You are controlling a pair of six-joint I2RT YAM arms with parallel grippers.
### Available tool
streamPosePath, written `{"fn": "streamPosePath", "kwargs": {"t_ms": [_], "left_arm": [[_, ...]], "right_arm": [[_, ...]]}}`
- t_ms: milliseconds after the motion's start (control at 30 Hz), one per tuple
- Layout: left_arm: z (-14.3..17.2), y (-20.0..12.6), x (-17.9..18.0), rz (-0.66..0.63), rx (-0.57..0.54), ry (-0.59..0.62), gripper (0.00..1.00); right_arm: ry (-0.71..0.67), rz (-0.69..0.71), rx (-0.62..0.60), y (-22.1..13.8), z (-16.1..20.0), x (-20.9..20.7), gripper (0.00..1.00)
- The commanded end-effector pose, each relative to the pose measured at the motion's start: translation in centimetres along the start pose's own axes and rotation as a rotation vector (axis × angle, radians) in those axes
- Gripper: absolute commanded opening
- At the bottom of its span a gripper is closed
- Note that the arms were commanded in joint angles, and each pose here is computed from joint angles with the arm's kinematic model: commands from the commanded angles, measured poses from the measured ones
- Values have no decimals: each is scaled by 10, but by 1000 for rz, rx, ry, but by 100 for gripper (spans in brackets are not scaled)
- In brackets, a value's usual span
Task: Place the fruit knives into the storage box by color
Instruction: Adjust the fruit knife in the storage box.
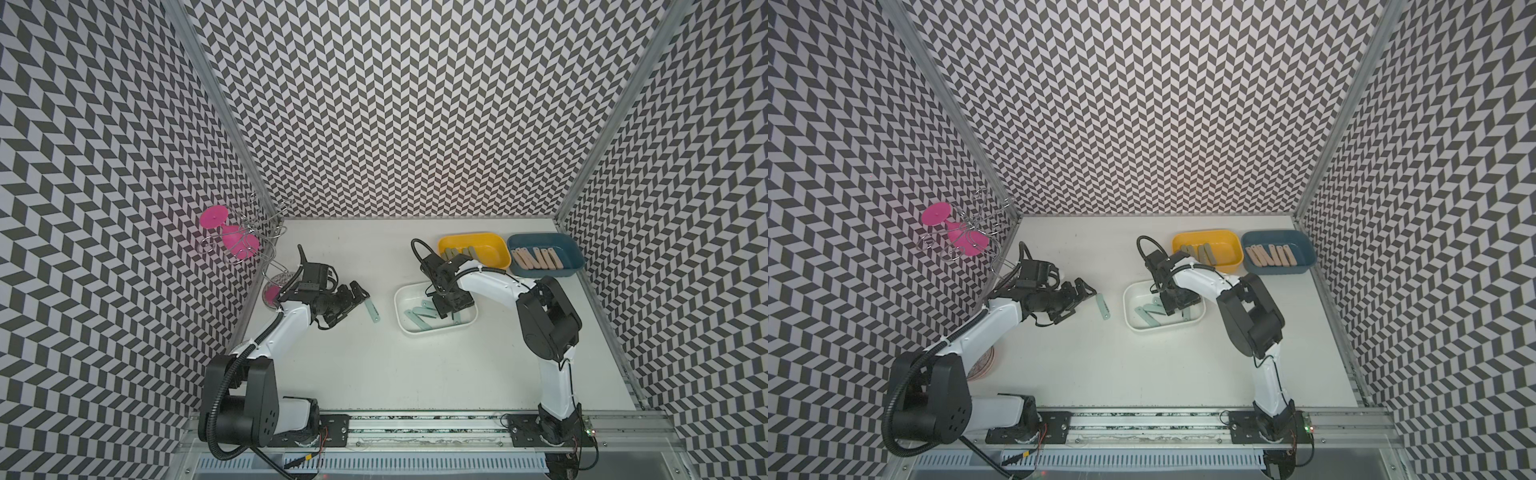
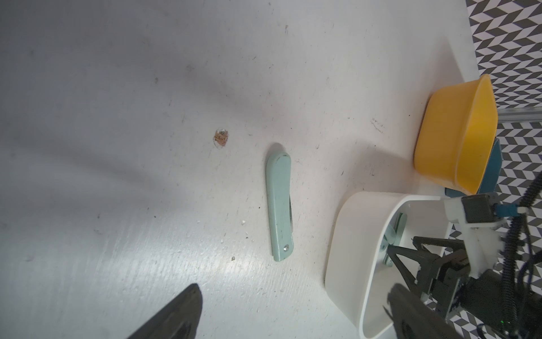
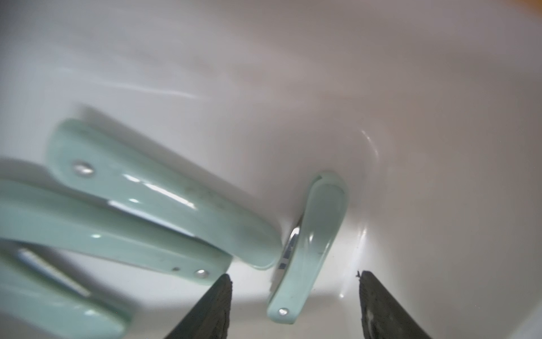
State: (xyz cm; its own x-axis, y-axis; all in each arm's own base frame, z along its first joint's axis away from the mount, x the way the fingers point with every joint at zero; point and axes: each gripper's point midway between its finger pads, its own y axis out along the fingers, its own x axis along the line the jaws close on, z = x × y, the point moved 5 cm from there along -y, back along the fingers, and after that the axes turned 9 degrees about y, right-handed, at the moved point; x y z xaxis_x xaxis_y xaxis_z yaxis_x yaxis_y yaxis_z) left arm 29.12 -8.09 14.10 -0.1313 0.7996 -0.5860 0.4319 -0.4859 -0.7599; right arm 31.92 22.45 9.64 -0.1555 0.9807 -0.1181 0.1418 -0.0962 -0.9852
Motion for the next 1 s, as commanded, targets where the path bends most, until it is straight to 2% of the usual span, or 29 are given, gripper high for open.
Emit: {"fn": "streamPosePath", "kwargs": {"t_ms": [0, 300, 500, 967], "left_arm": [[-1, -8, -2, 10, -30, 25, 100], [2, -16, -4, 25, -50, 37, 100], [3, -20, -7, 42, -69, 38, 100], [-3, -30, -19, 81, -124, 54, 100]], "right_arm": [[53, -209, -104, -39, -19, 16, 67], [73, -384, -108, -40, -40, 34, 65], [101, -418, -115, -21, -50, 33, 65], [90, -433, -5, 18, -6, 25, 73]]}}
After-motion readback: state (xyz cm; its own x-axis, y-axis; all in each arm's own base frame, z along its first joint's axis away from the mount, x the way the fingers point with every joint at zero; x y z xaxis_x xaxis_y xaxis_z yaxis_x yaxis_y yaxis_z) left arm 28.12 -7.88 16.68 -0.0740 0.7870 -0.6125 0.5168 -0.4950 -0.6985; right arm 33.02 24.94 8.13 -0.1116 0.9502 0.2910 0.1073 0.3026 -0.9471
